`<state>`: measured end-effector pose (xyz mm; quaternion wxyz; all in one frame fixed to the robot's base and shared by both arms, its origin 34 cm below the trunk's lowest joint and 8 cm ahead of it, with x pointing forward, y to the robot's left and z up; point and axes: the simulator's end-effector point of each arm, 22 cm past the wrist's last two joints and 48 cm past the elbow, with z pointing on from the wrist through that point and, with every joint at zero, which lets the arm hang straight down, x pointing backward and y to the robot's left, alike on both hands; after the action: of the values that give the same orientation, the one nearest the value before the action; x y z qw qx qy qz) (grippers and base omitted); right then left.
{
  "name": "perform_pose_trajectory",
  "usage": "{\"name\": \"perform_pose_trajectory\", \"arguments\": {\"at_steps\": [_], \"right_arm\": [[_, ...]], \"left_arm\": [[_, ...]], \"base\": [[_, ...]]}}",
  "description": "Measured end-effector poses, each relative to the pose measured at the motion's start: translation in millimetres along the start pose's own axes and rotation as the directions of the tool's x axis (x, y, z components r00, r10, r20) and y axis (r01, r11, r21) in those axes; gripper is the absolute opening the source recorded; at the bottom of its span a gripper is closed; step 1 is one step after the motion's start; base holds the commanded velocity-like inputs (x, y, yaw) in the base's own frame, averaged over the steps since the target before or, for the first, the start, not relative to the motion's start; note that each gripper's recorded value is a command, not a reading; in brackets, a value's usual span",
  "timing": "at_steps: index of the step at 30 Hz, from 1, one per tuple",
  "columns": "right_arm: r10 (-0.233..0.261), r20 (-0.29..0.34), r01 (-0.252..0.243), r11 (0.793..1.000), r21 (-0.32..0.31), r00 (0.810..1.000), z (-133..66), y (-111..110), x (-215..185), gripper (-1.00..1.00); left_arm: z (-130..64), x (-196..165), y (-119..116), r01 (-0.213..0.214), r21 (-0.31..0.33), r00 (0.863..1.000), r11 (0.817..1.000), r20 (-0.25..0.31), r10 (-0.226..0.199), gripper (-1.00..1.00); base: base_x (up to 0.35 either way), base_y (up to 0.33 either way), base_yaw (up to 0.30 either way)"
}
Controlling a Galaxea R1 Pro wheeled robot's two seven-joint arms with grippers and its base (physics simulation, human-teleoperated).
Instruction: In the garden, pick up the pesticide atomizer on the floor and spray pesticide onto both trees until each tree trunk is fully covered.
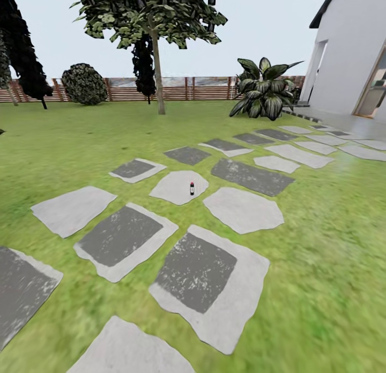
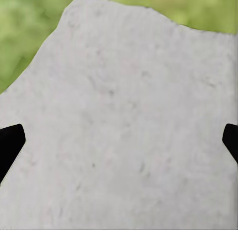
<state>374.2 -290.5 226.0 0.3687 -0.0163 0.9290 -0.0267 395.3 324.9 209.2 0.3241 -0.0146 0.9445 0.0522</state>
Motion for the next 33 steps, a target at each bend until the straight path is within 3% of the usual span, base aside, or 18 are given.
{"name": "perform_pose_trajectory", "arguments": {"at_steps": [33], "right_arm": [[-0.003,-0.025,0.002,1.0,-0.002,1.0,-0.6,1,11,1.0]], "left_arm": [[0.8,10,0,-0.002,0.0,1.0,1.0,-0.022,0.002,1.0]], "base": [[0.337,-0.031,0.0]]}}
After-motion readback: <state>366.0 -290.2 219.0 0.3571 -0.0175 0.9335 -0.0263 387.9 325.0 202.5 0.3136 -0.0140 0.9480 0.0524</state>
